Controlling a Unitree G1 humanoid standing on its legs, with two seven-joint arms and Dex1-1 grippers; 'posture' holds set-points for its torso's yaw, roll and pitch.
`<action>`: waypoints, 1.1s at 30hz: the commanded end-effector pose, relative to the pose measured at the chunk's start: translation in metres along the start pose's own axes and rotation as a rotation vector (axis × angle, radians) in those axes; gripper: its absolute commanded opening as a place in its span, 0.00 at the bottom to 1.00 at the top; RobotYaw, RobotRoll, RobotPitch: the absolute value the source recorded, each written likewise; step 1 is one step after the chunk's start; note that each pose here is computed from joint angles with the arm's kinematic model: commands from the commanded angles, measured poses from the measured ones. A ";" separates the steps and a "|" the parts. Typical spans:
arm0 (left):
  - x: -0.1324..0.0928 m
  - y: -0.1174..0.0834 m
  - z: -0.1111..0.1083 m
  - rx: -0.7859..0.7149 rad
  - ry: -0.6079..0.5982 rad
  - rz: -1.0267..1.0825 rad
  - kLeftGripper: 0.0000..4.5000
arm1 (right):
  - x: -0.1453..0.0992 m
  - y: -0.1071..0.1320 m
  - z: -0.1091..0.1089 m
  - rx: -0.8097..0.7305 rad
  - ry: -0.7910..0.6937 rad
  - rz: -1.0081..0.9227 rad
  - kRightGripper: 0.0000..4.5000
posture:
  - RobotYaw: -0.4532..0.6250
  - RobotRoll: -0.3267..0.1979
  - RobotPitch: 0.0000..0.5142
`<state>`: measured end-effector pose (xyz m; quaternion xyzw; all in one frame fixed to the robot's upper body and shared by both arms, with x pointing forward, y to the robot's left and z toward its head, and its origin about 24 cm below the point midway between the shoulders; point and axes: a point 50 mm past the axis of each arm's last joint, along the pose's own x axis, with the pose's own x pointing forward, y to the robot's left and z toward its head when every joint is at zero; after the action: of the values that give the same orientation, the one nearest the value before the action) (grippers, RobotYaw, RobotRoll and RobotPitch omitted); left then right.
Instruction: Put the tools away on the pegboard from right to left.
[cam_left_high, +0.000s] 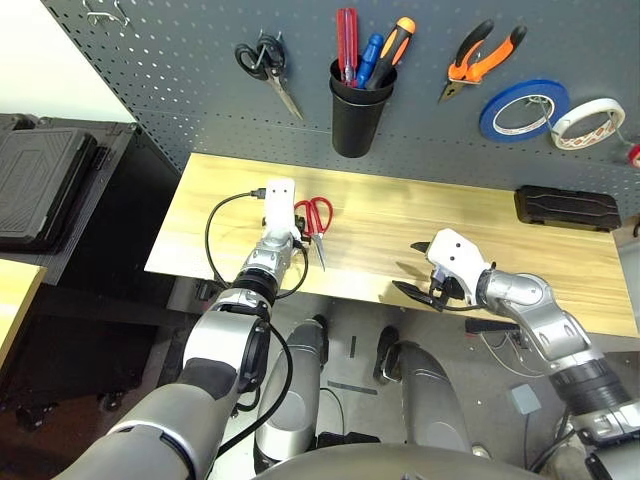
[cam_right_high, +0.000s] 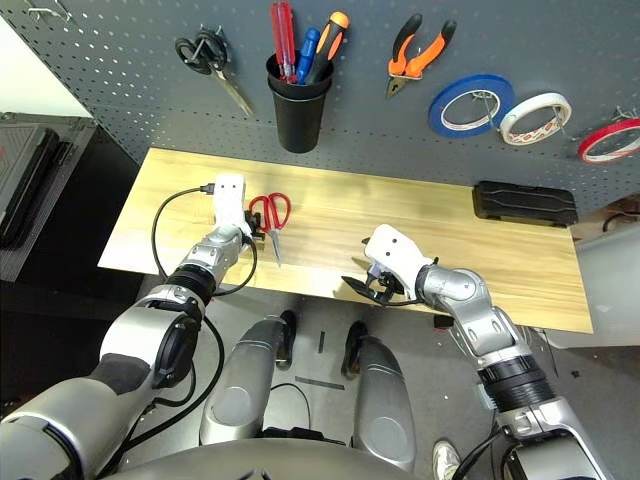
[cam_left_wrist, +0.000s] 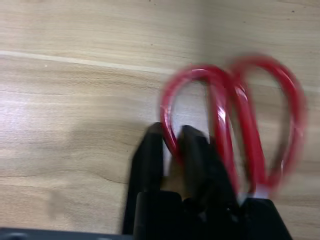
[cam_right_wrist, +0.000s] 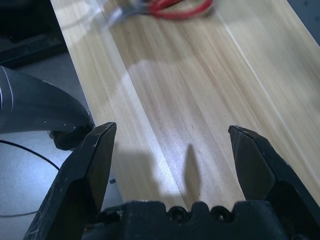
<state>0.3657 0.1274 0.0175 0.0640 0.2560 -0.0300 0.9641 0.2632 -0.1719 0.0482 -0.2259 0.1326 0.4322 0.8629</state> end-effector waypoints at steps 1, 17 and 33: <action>-0.002 0.005 -0.022 -0.027 0.068 0.033 0.00 | -0.001 0.004 -0.003 -0.010 -0.003 0.013 1.00 | 0.64 0.62 0.61; -0.082 0.015 0.037 -0.199 -0.390 0.021 0.00 | -0.009 -0.017 0.013 -0.002 -0.272 -0.070 1.00 | 0.70 0.62 0.56; -0.153 0.057 0.097 -0.261 -0.832 0.038 0.00 | -0.047 -0.051 0.046 -0.050 -0.718 -0.075 1.00 | 0.71 0.62 0.55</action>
<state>0.2900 0.1717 0.1722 -0.0657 -0.1231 0.0033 0.9902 0.2805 -0.2021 0.1209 -0.0984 -0.1874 0.4553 0.8648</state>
